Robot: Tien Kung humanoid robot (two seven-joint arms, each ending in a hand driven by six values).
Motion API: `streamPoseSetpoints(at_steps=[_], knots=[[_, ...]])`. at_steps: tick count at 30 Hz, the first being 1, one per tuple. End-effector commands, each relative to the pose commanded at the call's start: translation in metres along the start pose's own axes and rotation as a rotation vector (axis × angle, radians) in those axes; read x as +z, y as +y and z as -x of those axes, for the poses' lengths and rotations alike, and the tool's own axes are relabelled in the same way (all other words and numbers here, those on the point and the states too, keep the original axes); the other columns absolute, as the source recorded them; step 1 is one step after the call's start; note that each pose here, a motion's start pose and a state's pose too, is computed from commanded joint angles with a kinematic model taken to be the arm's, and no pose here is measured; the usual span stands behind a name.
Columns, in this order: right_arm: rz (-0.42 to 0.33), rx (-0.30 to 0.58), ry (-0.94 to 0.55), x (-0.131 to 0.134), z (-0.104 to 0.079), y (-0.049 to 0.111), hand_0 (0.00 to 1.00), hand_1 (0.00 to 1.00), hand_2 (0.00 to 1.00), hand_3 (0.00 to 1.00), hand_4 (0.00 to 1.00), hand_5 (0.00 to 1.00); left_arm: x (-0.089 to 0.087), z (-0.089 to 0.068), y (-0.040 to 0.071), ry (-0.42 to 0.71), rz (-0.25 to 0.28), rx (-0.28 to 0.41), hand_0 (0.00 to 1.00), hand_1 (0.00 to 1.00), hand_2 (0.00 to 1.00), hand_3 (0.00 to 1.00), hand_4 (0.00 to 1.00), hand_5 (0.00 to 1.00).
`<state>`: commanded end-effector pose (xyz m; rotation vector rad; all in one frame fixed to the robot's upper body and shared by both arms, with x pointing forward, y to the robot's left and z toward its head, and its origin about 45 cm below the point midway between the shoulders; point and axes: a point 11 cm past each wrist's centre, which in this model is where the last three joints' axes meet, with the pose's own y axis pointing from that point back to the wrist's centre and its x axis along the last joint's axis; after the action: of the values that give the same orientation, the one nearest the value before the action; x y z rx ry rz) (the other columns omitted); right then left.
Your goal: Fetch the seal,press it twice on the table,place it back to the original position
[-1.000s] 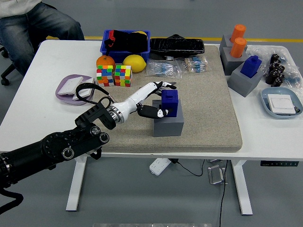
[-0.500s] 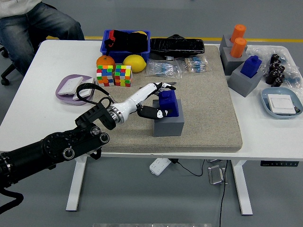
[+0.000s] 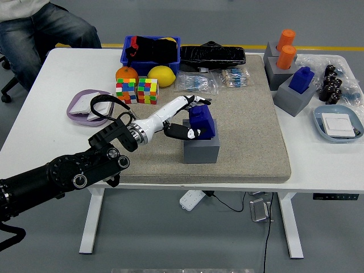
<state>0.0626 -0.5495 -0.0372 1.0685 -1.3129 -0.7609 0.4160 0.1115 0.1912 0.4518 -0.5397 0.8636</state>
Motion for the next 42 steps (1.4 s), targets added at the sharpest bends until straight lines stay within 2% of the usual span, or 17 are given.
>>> streamPoseSetpoints(at_steps=[13,23,42], knots=[[-0.001,0.001,-0.004,0.0,0.0,0.0,0.934,0.782,0.784,0.81,0.872,0.479,0.009,-0.001,0.0,-0.085,-0.019,-0.055,0.834,0.548,0.486,0.808,0.594,0.002],[-0.002,0.0,-0.003,0.0,0.0,0.0,0.934,0.782,0.784,0.81,0.871,0.48,0.016,-0.007,-0.003,-0.142,-0.009,-0.051,0.833,0.543,0.484,0.806,0.589,0.002],[-0.004,0.004,-0.007,0.0,-0.002,0.0,0.934,0.782,0.782,0.81,0.87,0.48,0.019,-0.013,-0.002,-0.248,-0.048,-0.103,0.834,0.535,0.474,0.806,0.571,0.002]])
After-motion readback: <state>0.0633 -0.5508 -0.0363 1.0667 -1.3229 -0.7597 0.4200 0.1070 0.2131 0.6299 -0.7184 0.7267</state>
